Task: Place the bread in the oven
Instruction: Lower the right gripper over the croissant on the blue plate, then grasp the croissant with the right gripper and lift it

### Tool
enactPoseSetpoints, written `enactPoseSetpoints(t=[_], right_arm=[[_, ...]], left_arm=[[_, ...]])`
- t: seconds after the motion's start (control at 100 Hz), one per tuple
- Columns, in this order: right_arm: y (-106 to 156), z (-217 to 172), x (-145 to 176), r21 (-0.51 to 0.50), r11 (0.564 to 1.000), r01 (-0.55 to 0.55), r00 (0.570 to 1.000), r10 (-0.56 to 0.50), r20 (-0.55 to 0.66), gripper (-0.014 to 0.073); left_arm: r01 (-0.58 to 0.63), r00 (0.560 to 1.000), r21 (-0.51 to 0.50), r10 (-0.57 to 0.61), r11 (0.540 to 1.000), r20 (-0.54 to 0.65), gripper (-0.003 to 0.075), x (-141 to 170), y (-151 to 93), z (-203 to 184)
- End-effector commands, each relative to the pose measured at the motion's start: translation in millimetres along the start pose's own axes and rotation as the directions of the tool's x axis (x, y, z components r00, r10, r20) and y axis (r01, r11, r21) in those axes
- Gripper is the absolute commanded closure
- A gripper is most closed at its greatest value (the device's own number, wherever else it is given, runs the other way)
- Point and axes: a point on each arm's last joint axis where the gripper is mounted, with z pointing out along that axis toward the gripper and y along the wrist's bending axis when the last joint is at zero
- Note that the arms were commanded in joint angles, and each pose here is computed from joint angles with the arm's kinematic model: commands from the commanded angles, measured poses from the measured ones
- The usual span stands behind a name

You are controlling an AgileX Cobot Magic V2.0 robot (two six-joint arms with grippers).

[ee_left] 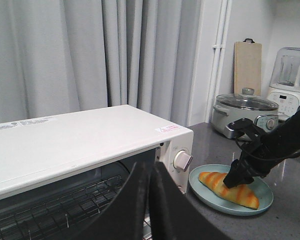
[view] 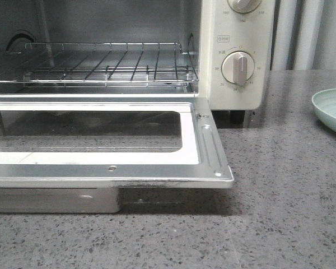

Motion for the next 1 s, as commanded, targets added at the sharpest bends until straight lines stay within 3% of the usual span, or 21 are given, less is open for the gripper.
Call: enactPoseSetpoints(t=[0.0, 0.44, 0.54, 0.75, 0.99], right_arm=[[-3.0, -5.8, -15.4, 0.017, 1.0, 0.015, 0.995, -0.016, 0.095, 0.0258], [-3.8, -3.7, -14.6, 0.028, 0.999, 0.028, 0.996, -0.031, 0.079, 0.0264], [-4.2, -3.6, -12.7, 0.032, 0.999, 0.031, 0.998, -0.032, 0.058, 0.0362], [-4.5, 6.6, -1.3, 0.038, 0.999, 0.036, 0.999, -0.035, -0.034, 0.0667], [-5.2, 7.9, -1.9, 0.046, 0.998, 0.042, 0.997, -0.038, -0.073, 0.0669]], left_arm=[[0.031, 0.996, -0.014, -0.03, 0.999, 0.089, 0.0741, -15.1, 1.4, -1.8], [0.035, 0.995, -0.012, -0.033, 0.999, 0.09, 0.0741, -15.2, 1.3, -1.8], [0.035, 0.995, -0.012, -0.033, 0.999, 0.09, 0.0741, -15.2, 1.3, -1.8], [0.037, 0.995, -0.011, -0.036, 0.999, 0.09, 0.0741, -15.2, 1.2, -1.8], [0.045, 0.994, -0.008, -0.044, 0.999, 0.097, 0.0741, -15.8, 1.1, -1.9]])
